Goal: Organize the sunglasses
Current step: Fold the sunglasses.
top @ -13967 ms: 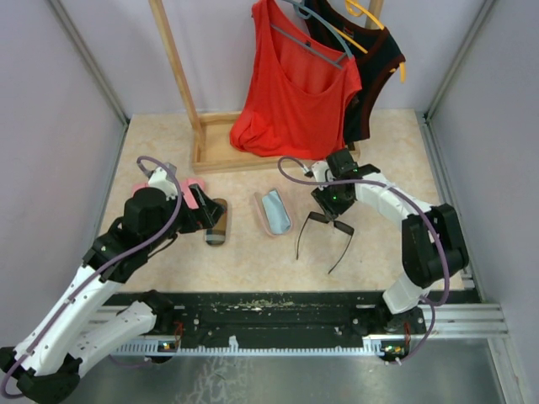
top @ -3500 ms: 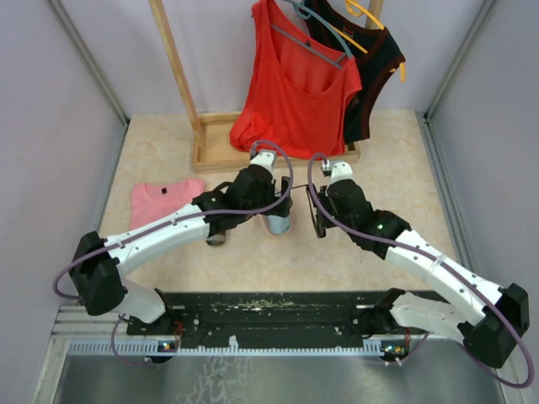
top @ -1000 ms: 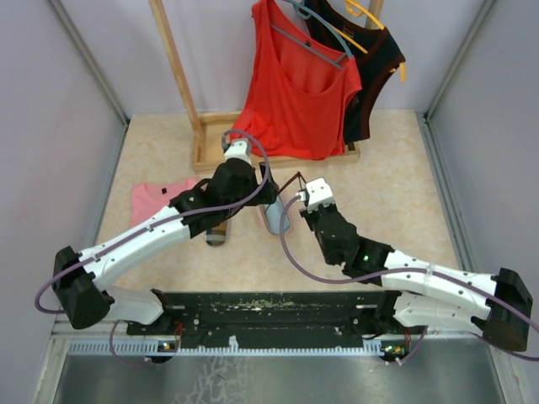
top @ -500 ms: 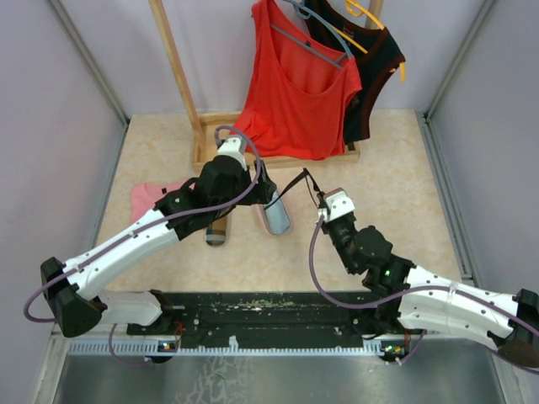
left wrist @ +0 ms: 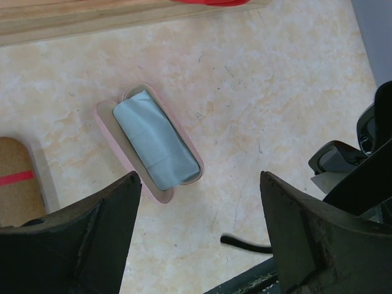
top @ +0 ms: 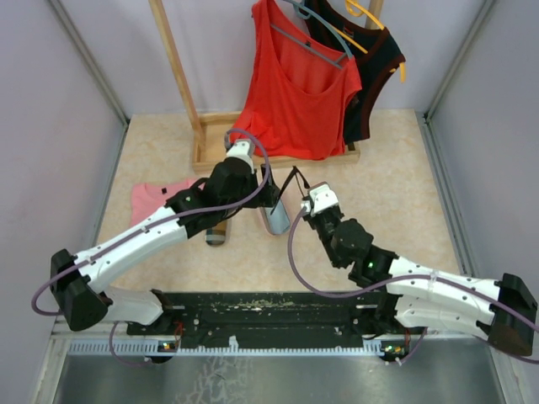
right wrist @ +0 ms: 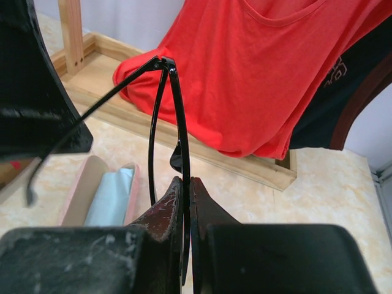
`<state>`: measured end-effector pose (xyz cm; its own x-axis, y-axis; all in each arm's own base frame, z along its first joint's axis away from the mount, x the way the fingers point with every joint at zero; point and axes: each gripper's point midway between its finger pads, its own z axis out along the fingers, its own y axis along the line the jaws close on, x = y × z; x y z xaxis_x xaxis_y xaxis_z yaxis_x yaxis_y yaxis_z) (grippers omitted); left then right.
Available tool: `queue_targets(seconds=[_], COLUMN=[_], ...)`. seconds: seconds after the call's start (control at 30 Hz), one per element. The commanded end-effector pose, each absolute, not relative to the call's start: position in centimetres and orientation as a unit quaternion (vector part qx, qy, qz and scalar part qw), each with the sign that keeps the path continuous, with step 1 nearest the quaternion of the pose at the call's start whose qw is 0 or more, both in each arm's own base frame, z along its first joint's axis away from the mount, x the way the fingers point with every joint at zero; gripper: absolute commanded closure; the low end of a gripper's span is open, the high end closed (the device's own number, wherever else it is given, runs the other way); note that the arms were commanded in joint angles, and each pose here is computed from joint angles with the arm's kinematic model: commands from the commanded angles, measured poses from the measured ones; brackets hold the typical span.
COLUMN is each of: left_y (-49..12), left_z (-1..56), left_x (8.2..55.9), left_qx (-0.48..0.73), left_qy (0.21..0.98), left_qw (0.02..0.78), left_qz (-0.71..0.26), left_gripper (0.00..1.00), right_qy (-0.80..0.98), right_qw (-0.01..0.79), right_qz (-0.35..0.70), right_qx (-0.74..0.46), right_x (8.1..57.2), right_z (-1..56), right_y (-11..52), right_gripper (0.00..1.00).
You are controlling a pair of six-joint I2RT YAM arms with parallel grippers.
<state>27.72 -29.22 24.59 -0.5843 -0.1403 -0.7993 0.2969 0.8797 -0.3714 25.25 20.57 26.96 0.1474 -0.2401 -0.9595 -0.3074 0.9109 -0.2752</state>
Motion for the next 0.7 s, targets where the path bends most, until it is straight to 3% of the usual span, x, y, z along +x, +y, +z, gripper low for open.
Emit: queue_targets(seconds=[0.0, 0.67], left_y=[-30.2, -32.1], left_z=[23.1, 22.8], left_x=[27.7, 28.4], left_qx=[0.046, 0.046], left_qy=[0.861, 0.860], left_qw=[0.446, 0.448], left_qz=[-0.239, -0.239], left_gripper=[0.16, 0.16], right_qy=[0.637, 0.666], right_qw=[0.752, 0.719], right_qz=[0.080, 0.144], right_qx=[-0.147, -0.136], right_x=[25.4, 25.5], right_z=[31.0, 29.9], right_y=[21.7, 25.2], right_gripper=[1.00, 1.00])
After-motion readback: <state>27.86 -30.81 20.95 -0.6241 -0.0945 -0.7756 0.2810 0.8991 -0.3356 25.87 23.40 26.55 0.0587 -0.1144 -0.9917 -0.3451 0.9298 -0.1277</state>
